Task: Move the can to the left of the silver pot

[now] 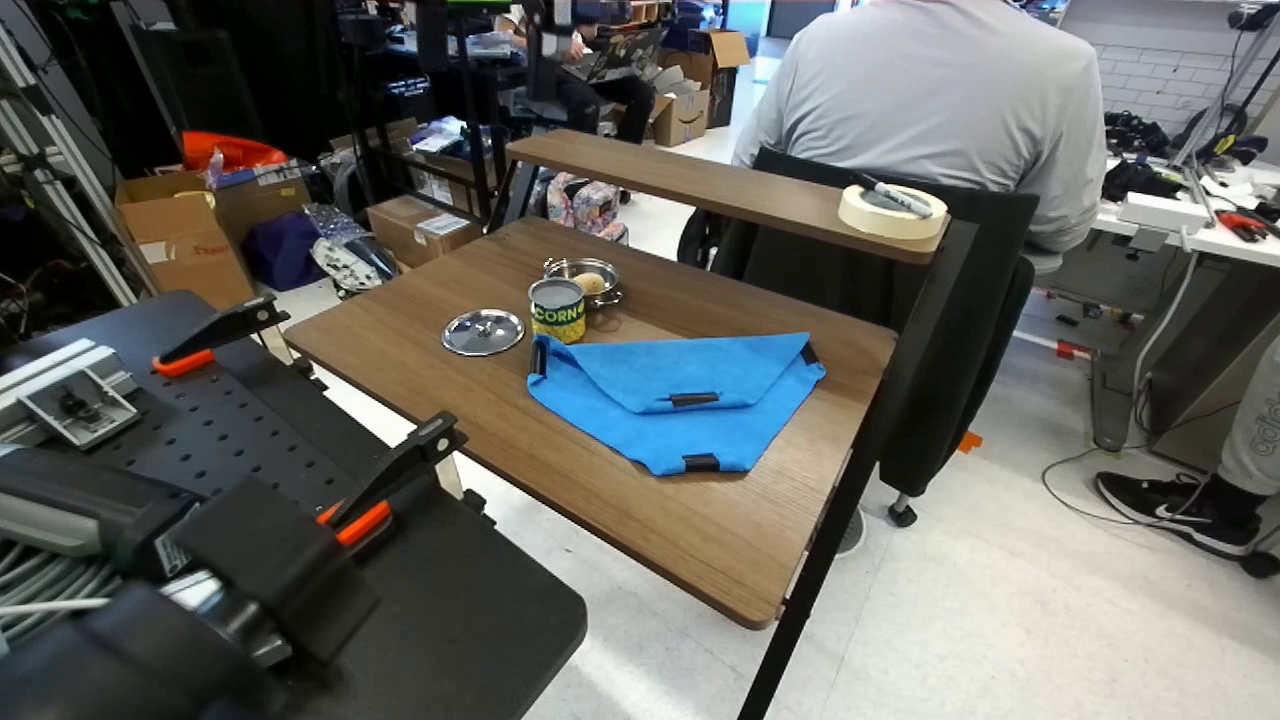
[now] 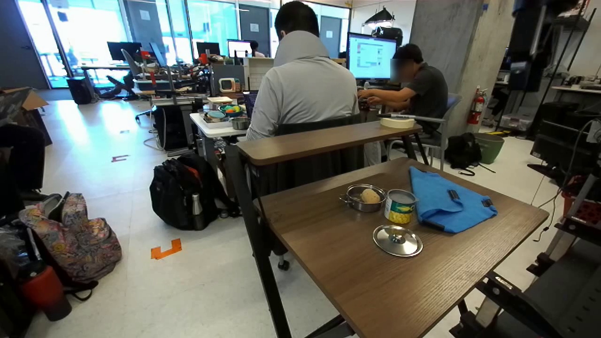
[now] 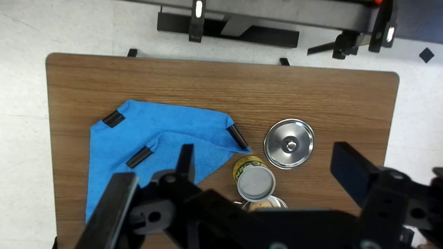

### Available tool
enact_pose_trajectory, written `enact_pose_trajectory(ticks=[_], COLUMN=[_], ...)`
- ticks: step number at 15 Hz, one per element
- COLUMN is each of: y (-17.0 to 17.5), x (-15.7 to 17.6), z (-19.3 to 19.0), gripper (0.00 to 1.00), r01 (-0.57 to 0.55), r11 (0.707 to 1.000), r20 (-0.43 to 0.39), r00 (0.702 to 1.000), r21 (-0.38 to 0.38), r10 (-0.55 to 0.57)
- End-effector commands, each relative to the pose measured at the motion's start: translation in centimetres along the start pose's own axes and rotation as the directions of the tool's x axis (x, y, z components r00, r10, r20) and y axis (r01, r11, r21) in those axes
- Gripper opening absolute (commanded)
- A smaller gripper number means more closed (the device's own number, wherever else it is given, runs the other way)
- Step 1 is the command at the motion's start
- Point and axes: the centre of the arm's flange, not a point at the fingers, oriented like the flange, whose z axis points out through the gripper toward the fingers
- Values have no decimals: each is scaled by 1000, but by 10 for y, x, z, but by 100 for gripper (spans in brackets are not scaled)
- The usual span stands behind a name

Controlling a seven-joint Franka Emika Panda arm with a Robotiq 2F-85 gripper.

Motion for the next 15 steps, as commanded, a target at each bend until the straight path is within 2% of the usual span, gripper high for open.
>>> enact_pose_trajectory(ticks=[1, 7, 15], y=[1, -4, -29], x=[40, 82, 118], z=[42, 119, 189], gripper=[100, 100, 100], r01=[-9, -24, 30], r11=[1000, 999, 998], r20=[-78, -174, -122], r00=[997, 985, 992], r21=[4, -42, -60], r10=[10, 16, -37])
